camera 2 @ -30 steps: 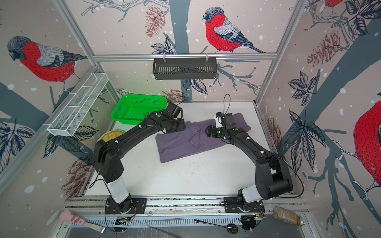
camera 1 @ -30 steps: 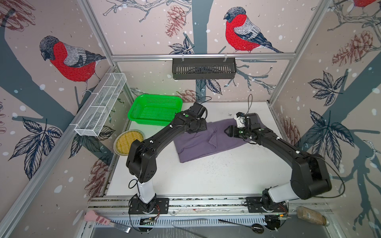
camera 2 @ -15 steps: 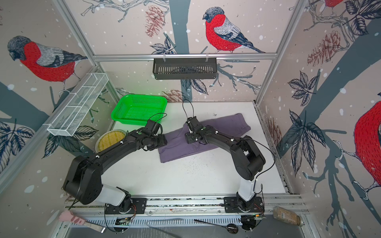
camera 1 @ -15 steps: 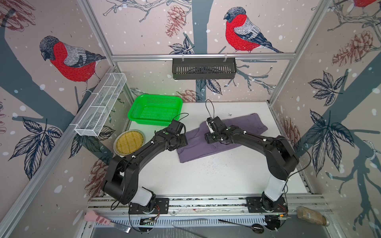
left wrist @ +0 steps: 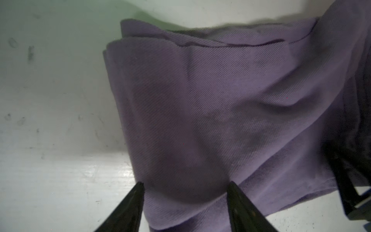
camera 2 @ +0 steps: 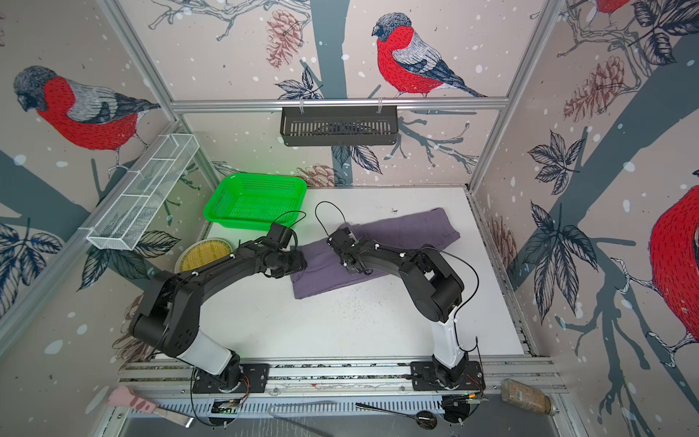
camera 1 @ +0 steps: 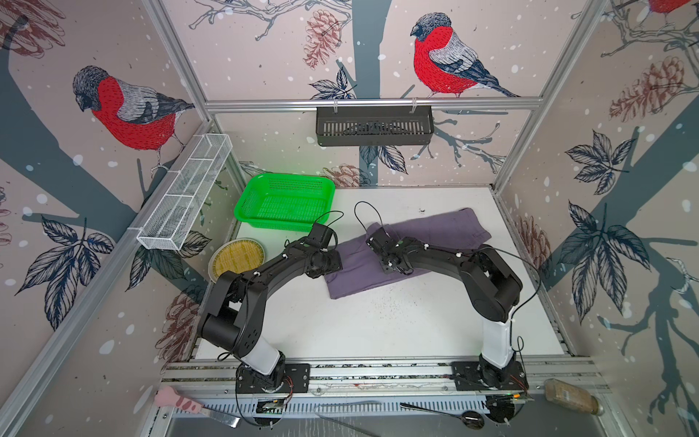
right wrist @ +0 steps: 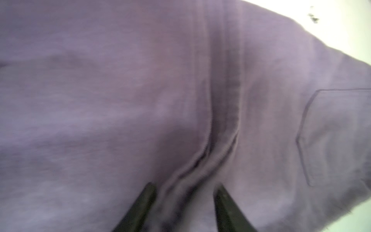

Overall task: Fold and stack the trousers
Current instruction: Smooth out the trousers at the center of the table.

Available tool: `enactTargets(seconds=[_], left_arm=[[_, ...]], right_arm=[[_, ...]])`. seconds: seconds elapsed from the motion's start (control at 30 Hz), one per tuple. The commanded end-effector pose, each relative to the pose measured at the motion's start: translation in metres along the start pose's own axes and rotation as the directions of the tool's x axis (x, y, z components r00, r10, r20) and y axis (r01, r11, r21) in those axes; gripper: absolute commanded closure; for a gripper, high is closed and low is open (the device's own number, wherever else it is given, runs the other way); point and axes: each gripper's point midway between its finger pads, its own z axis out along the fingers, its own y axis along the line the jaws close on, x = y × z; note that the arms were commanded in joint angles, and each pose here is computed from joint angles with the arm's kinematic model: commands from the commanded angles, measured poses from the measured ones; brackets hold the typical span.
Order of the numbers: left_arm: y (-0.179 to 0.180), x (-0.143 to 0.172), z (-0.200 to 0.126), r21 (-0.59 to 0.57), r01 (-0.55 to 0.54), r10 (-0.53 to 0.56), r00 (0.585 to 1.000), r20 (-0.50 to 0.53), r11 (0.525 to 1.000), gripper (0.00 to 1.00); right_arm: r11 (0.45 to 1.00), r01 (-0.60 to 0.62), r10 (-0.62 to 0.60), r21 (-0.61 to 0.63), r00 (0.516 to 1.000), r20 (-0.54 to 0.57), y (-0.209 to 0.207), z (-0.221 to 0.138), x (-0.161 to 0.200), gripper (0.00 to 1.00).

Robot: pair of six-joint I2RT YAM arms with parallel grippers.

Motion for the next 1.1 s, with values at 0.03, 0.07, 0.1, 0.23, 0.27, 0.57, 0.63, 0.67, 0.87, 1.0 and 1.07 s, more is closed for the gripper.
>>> enactTargets(seconds=[0.03,0.07,0.1,0.23,0.27,0.57,0.63,0.67,0.87,1.0,1.07], left_arm=[[-0.002,-0.006,0.001,0.01,-0.037,0.037,0.999,0.016,0.999,0.34],[-0.001,-0.006,0.002,0.008,-0.041,0.041,0.999,0.014,0.999,0.34],[-0.001,-0.007,0.002,0.006,-0.044,0.044,0.999,0.014,0.999,0.34],[0.003,-0.01,0.003,-0.011,-0.057,0.057,0.998,0.01,0.998,0.34],[0.003,-0.01,0.004,-0.012,-0.061,0.061,0.998,0.01,0.998,0.34],[0.008,-0.012,0.01,-0.018,-0.072,0.072,0.997,-0.007,0.997,0.34],[0.002,-0.017,0.011,0.002,-0.079,0.079,0.997,-0.005,0.997,0.34],[0.0,-0.019,0.011,0.007,-0.082,0.082,0.997,-0.005,0.997,0.34],[0.0,-0.021,0.018,0.0,-0.097,0.097,0.995,-0.016,0.995,0.34],[0.002,-0.018,0.024,-0.005,-0.101,0.101,0.994,-0.034,0.995,0.36],[0.003,-0.017,0.025,-0.009,-0.104,0.104,0.994,-0.039,0.995,0.38]], right_arm=[[0.994,-0.095,0.095,0.047,0.995,0.004,-0.03,-0.008,0.004,0.67],[0.992,-0.122,0.122,0.026,0.993,-0.003,-0.033,-0.008,0.007,0.68],[0.988,-0.153,0.153,-0.005,0.988,-0.006,-0.036,-0.008,0.009,0.71],[0.956,-0.272,0.27,-0.109,0.962,-0.036,-0.051,-0.005,0.023,0.82],[0.944,-0.297,0.294,-0.143,0.955,-0.038,-0.053,-0.005,0.025,0.83],[0.805,-0.429,0.457,-0.41,0.889,-0.031,-0.045,-0.029,0.019,0.86],[0.793,-0.451,0.488,-0.411,0.872,-0.015,-0.051,-0.03,0.02,0.85],[0.783,-0.463,0.509,-0.416,0.861,0.001,-0.055,-0.031,0.019,0.86],[0.725,-0.538,0.603,-0.43,0.798,0.019,-0.08,-0.029,0.027,0.86],[0.736,-0.561,0.589,-0.378,0.807,-0.052,-0.079,-0.007,0.055,0.83],[0.758,-0.569,0.581,-0.319,0.811,-0.065,-0.085,0.001,0.069,0.78]])
